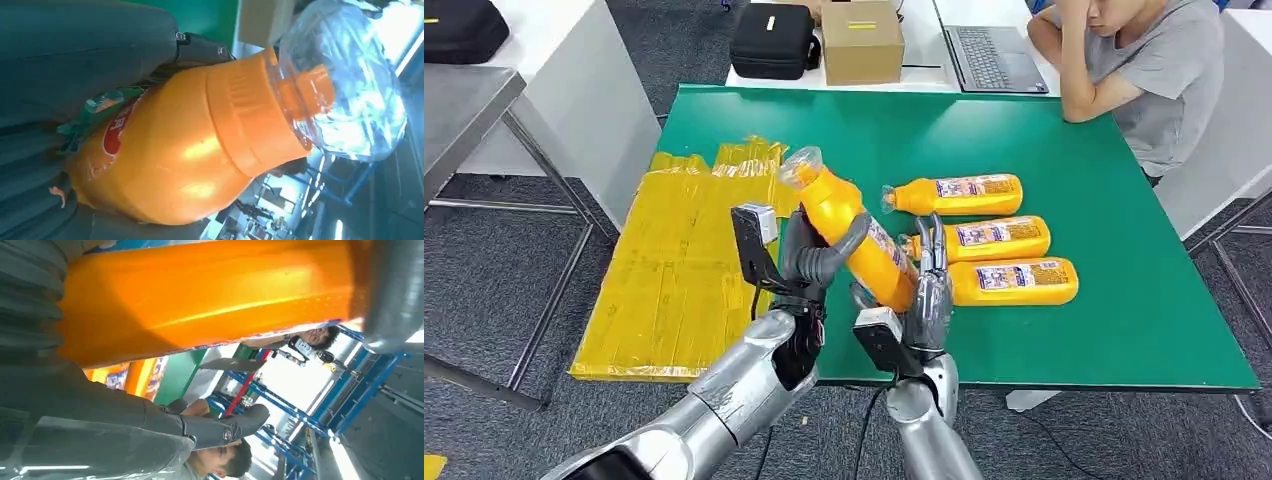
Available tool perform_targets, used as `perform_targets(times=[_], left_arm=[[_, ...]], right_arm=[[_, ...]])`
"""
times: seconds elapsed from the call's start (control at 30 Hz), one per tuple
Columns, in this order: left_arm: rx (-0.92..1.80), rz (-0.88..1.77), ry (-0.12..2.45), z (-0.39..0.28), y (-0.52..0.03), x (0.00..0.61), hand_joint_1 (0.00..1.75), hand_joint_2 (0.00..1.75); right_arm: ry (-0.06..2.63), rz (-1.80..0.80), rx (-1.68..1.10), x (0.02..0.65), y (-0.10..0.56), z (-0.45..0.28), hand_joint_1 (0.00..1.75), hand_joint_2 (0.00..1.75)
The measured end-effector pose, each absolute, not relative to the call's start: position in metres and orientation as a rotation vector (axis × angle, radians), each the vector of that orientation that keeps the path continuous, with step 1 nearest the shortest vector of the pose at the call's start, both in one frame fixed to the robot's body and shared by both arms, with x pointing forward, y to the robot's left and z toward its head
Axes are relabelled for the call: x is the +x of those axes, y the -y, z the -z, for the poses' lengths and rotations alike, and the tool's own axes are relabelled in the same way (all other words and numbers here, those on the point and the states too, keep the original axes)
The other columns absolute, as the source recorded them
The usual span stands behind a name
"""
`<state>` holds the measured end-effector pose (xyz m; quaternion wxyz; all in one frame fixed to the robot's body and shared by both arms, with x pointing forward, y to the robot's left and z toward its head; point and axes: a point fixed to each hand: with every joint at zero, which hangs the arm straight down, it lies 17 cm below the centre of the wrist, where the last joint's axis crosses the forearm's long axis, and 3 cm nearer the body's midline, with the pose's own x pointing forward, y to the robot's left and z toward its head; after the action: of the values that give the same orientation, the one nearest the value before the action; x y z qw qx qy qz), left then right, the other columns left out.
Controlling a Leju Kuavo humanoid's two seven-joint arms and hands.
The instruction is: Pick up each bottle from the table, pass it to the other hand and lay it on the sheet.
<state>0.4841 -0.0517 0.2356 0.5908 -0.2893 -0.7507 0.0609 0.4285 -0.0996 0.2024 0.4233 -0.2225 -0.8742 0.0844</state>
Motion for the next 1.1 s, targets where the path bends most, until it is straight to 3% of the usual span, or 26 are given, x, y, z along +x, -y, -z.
perform_targets(times=[0.57, 0.77, 1.1], left_arm=[[-0.674, -0.13, 1.739, -0.229, 0.052, 0.483, 1.75, 1.75], [-0.78, -0.176, 1.583, -0.217, 0.06, 0.485, 1.75, 1.75], [-0.609, -0.3, 1.668, -0.215, 0.011, 0.512, 1.75, 1.75]], right_arm=[[2.216, -0.123, -0.492, 0.422, 0.097, -0.217, 0.0, 1.75], [2.213, -0.124, -0.494, 0.421, 0.098, -0.216, 0.0, 1.75], [2.201, -0.111, -0.468, 0.413, 0.098, -0.21, 0.0, 1.75]])
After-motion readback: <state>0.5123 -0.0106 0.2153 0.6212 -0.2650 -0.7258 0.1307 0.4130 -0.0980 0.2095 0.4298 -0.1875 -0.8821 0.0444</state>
